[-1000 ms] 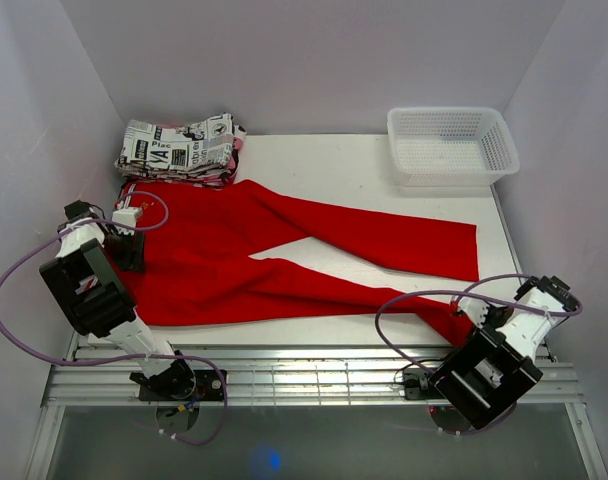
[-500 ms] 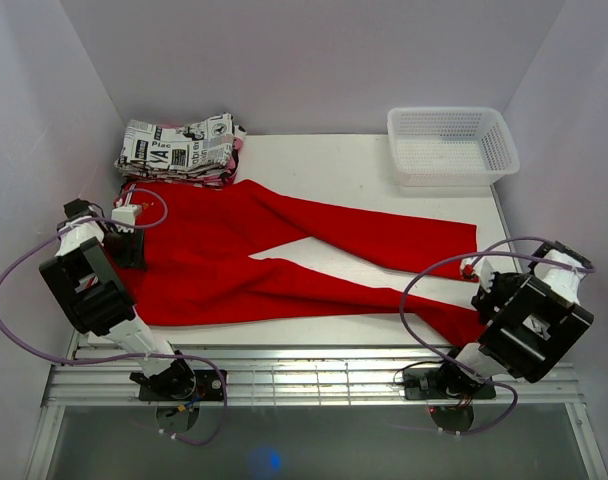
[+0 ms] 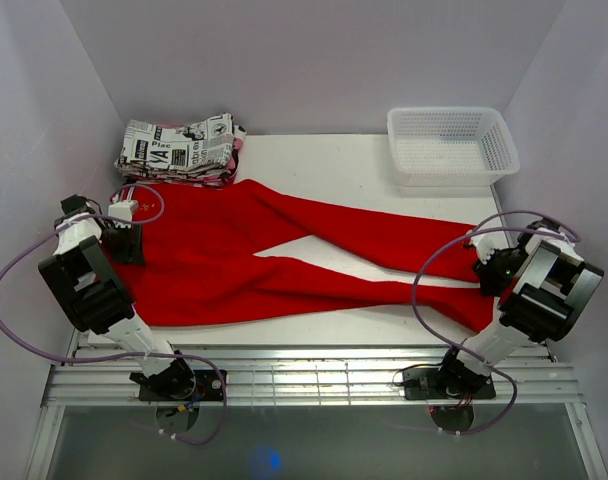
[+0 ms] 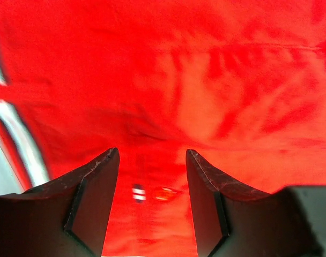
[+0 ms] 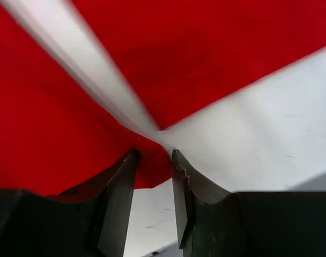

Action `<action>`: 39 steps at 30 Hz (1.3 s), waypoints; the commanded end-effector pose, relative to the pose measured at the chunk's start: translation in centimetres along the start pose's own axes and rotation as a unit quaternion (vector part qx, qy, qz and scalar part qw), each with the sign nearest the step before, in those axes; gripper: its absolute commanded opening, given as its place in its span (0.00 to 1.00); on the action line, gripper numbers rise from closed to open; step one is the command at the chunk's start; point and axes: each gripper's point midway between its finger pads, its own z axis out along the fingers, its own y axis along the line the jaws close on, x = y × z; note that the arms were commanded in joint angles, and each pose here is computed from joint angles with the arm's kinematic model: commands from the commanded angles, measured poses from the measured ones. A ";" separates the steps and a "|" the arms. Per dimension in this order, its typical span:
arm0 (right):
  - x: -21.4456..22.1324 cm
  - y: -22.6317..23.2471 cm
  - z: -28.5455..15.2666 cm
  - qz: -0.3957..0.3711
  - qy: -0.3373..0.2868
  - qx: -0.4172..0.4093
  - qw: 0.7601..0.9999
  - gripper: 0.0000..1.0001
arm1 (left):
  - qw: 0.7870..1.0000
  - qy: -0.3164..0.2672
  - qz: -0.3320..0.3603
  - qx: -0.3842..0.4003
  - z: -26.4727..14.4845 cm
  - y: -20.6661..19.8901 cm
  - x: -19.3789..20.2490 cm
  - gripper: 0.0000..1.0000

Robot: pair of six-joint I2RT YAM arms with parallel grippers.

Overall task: Fold and stack the trousers
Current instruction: Flatten the trousers out

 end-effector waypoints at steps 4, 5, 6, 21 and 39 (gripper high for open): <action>-2.4 -9.5 -2.6 0.052 -0.016 0.092 0.994 0.42 | 1.000 -0.023 -0.013 0.011 -0.5 -0.1 -1.7 0.63; -3.3 -9.7 -3.5 0.049 -0.029 0.092 0.994 0.45 | 1.000 -0.022 -0.015 0.014 -0.4 -0.1 -1.7 0.63; -4.1 -9.8 -4.4 0.046 -0.044 0.092 0.994 0.50 | 1.000 -0.022 -0.016 0.016 -0.5 -0.1 -1.8 0.63; 2.1 6.0 -8.5 -0.157 0.013 -0.022 0.987 0.98 | 0.999 -0.028 -0.014 0.023 -1.0 -0.7 -1.9 0.64; 1.5 2.1 -6.0 -0.141 0.004 0.112 0.984 0.19 | 0.999 -0.026 -0.019 0.043 -0.8 -2.0 -1.0 0.44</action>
